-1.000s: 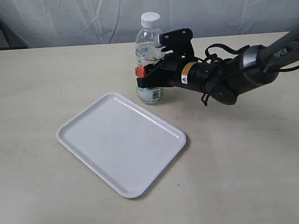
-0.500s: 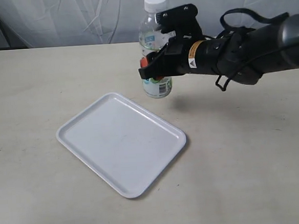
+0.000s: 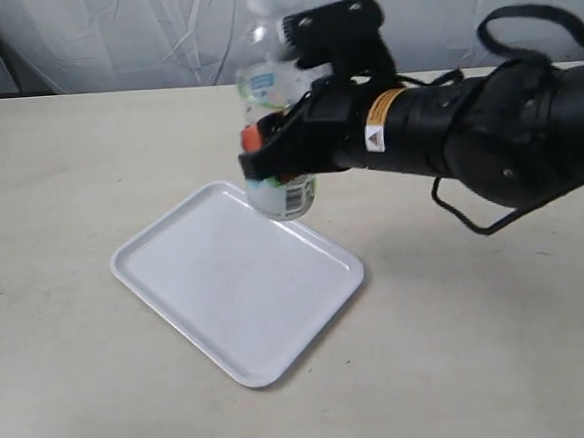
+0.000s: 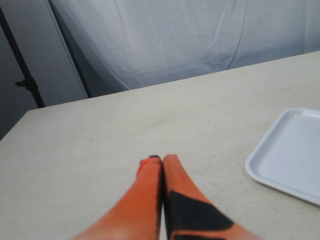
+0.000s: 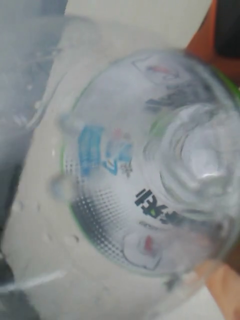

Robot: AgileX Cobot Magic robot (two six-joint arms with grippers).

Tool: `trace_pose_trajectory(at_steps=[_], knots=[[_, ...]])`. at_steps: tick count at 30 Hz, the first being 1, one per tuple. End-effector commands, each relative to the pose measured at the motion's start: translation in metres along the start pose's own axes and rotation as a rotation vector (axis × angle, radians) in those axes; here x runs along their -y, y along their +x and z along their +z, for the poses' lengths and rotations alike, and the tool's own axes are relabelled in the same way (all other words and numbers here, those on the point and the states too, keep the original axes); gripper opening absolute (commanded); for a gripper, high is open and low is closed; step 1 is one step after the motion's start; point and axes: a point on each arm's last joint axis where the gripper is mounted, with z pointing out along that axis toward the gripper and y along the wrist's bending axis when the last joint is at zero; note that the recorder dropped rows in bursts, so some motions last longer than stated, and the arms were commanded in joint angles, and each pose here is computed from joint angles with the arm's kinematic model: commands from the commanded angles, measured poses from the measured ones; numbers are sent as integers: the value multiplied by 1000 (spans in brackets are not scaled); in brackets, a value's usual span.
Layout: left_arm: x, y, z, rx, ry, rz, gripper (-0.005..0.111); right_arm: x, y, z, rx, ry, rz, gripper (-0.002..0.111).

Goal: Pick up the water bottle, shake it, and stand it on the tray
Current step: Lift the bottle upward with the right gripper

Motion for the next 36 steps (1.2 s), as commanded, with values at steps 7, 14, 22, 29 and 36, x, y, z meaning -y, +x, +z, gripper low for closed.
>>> trace_pose_trajectory(at_steps=[7, 14, 22, 29, 36], knots=[[0, 1, 0, -2, 1, -3, 0, -29, -16, -16, 48, -62, -166, -1], [0, 1, 0, -2, 1, -3, 0, -44, -13, -27, -10, -94, -274, -1], [0, 1, 0, -2, 1, -3, 0, -27, -20, -38, -32, -36, -280, -1], [0, 1, 0, -2, 1, -3, 0, -40, -17, -39, -37, -73, -261, -1], [0, 1, 0, -2, 1, -3, 0, -6, -19, -34, -54, 31, 5, -1]])
